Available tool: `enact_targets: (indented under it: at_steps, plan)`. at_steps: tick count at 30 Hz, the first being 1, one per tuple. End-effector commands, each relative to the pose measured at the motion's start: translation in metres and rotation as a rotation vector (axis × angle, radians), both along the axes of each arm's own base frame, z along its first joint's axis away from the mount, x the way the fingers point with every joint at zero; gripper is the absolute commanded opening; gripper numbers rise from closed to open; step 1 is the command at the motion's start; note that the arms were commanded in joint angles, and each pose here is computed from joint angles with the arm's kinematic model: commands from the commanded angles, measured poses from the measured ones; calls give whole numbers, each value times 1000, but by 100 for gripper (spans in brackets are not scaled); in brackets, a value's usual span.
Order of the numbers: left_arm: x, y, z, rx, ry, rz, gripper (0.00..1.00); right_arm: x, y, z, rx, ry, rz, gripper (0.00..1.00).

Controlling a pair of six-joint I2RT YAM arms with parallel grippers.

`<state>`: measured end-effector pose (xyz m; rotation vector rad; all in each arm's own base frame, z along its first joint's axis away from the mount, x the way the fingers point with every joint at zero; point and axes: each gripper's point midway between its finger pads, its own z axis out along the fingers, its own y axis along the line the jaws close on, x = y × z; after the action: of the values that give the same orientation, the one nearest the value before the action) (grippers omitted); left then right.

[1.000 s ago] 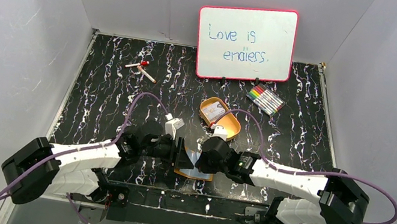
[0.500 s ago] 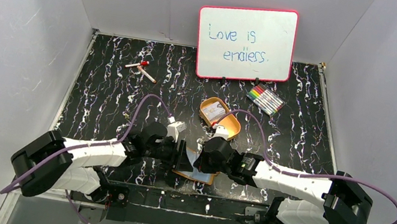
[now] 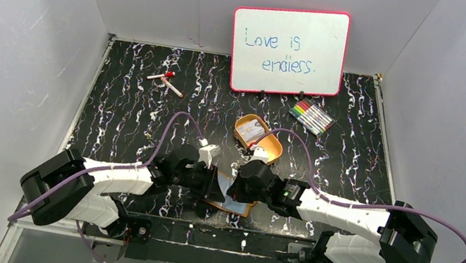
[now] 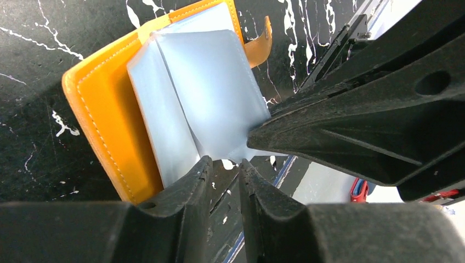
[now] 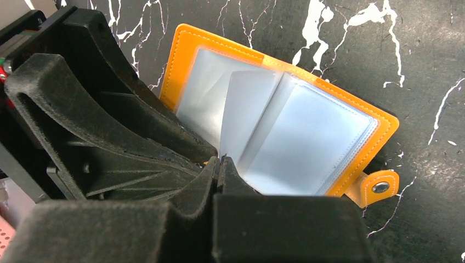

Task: Put the credit cards into the card holder
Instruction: Turn over the card slot in the card holder.

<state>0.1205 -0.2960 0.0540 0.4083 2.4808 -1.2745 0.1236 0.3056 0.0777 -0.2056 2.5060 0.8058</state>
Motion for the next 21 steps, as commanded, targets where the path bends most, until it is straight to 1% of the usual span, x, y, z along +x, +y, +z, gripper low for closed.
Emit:
enact_targets:
  at_steps: [1,4,6,8,10,12,16,21]
  plan:
    - [6,-12,17,-53,-46,-21,24,5,6,9,53,-17,-13,0]
    - [6,-15,19,-62,-36,-27,35,5,6,9,57,-18,-12,0]
    - [5,-16,20,-75,-32,-27,40,5,7,10,61,-19,-13,0]
    - [4,-17,22,-87,-33,-29,43,5,8,12,71,-19,-16,0]
    - [4,-18,22,-91,-32,-30,42,5,8,13,80,-19,-18,0]
    - [4,-18,21,-91,-29,-33,37,5,9,13,87,-17,-20,0]
    - [3,-19,21,-99,-27,-34,23,5,11,13,90,-14,-16,0]
    - [3,-19,21,-99,-28,-40,0,5,11,13,90,-13,-16,0]
